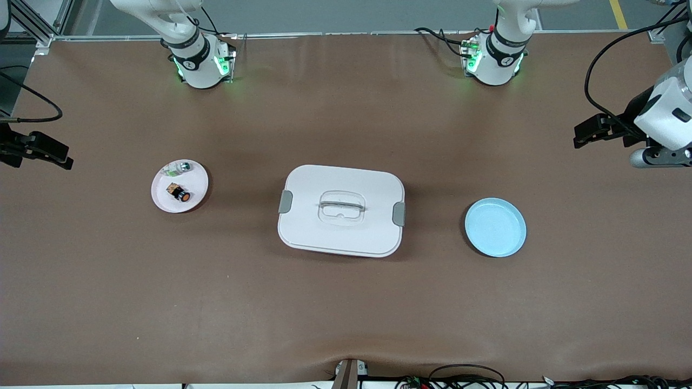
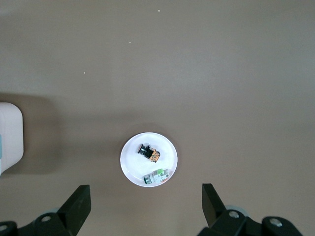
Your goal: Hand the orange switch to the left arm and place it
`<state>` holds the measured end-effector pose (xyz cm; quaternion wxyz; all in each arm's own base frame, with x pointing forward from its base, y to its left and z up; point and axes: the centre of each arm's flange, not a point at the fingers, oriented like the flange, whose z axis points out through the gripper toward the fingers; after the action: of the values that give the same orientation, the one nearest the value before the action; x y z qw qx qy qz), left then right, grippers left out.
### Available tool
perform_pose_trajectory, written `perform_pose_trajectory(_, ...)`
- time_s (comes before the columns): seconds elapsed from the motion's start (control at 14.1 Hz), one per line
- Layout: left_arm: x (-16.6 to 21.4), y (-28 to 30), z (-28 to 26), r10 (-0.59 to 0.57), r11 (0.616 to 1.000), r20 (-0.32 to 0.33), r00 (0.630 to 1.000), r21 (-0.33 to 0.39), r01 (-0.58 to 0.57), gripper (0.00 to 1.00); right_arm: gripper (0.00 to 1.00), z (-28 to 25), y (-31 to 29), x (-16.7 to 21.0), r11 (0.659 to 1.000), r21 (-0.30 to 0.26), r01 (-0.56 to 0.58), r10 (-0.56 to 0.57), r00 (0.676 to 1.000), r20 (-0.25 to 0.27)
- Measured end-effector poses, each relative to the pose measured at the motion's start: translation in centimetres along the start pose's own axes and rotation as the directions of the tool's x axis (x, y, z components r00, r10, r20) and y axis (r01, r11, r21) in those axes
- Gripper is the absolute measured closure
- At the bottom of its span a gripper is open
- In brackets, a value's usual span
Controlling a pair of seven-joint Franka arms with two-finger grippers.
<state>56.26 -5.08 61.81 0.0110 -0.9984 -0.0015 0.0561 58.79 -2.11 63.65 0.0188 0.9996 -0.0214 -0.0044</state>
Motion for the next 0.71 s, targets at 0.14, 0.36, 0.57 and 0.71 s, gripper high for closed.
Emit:
perform_pose_trajectory(0.14, 0.02, -0.19, 0.01, -0.003, 1.0, 0.0, 1.0, 0.0, 0.003, 0.0, 0.0, 0.0, -0.08, 0.0, 1.0, 0.0, 0.001, -0.001, 1.0, 0.0)
perform_pose_trajectory(0.36, 0.03, -0.27, 0.01, -0.005, 1.0, 0.0, 1.0, 0.0, 0.005, 0.0, 0.0, 0.0, -0.11, 0.0, 1.0, 0.0, 0.002, -0.002, 1.0, 0.0)
perform_pose_trajectory(0.57, 0.03, -0.25, 0.01, -0.004, 1.0, 0.0, 1.0, 0.0, 0.004, 0.0, 0.0, 0.0, -0.13, 0.0, 1.0, 0.0, 0.002, -0.002, 1.0, 0.0)
perform_pose_trajectory(0.71, 0.03, -0.22, 0.01, -0.004, 1.0, 0.0, 1.0, 0.0, 0.004, 0.0, 0.0, 0.0, -0.13, 0.0, 1.0, 0.0, 0.002, -0.002, 1.0, 0.0)
